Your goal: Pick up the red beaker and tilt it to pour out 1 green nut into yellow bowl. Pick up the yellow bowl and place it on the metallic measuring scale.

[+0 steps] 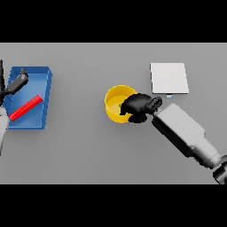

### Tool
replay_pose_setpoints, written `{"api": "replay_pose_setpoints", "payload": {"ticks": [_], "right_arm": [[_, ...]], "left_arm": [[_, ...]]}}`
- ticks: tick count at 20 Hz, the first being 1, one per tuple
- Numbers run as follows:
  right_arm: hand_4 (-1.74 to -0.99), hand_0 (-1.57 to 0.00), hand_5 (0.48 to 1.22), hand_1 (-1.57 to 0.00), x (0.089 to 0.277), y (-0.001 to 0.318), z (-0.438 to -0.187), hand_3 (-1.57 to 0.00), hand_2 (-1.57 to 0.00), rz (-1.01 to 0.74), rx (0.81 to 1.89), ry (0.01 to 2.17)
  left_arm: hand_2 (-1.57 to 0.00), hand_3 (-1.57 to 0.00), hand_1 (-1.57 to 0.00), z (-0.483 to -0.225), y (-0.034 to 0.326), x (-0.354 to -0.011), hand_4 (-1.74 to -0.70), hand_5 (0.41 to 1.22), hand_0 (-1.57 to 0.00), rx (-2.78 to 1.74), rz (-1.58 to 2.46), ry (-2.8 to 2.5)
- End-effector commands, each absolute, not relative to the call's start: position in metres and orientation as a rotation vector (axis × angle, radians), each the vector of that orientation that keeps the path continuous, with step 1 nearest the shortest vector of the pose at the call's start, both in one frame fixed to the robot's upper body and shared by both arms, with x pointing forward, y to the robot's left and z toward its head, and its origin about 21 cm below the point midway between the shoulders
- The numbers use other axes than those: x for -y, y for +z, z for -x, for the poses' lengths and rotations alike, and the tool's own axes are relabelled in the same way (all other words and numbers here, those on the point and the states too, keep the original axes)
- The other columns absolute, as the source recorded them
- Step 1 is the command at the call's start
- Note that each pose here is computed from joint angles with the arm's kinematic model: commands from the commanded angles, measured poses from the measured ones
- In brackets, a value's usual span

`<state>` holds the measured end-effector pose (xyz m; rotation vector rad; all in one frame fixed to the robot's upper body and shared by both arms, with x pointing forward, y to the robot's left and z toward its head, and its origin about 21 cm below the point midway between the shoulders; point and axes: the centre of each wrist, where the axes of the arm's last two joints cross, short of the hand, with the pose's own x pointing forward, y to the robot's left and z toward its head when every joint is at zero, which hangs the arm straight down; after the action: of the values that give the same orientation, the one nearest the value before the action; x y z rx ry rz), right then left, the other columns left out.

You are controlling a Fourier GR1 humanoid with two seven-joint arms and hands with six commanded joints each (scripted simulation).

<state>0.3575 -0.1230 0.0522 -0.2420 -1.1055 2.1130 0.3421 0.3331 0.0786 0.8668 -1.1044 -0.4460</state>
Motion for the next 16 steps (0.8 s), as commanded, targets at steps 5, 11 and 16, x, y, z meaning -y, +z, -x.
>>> {"api": "replay_pose_setpoints", "payload": {"ticks": [5,11,16], "right_arm": [[-1.731,-1.55,1.214,-1.55,0.126,0.066,-0.356,-1.34,-1.36,0.287,1.129,2.12],[-1.738,-1.56,1.219,-1.56,0.133,0.11,-0.357,-1.26,-1.41,0.386,1.171,2.072],[-1.74,-1.57,1.22,-1.57,0.154,0.124,-0.369,-1.38,-1.44,0.437,1.202,2.011]], "left_arm": [[0.0,0.0,0.0,-0.343,0.079,-0.332,-0.73,0.69,0.0,1.106,-0.867,-0.45],[0.0,0.0,0.0,-0.343,0.082,-0.334,-0.74,0.696,0.0,1.119,-0.864,-0.447],[0.0,0.0,0.0,-0.342,0.083,-0.336,-0.75,0.697,0.0,1.132,-0.871,-0.445]]}}
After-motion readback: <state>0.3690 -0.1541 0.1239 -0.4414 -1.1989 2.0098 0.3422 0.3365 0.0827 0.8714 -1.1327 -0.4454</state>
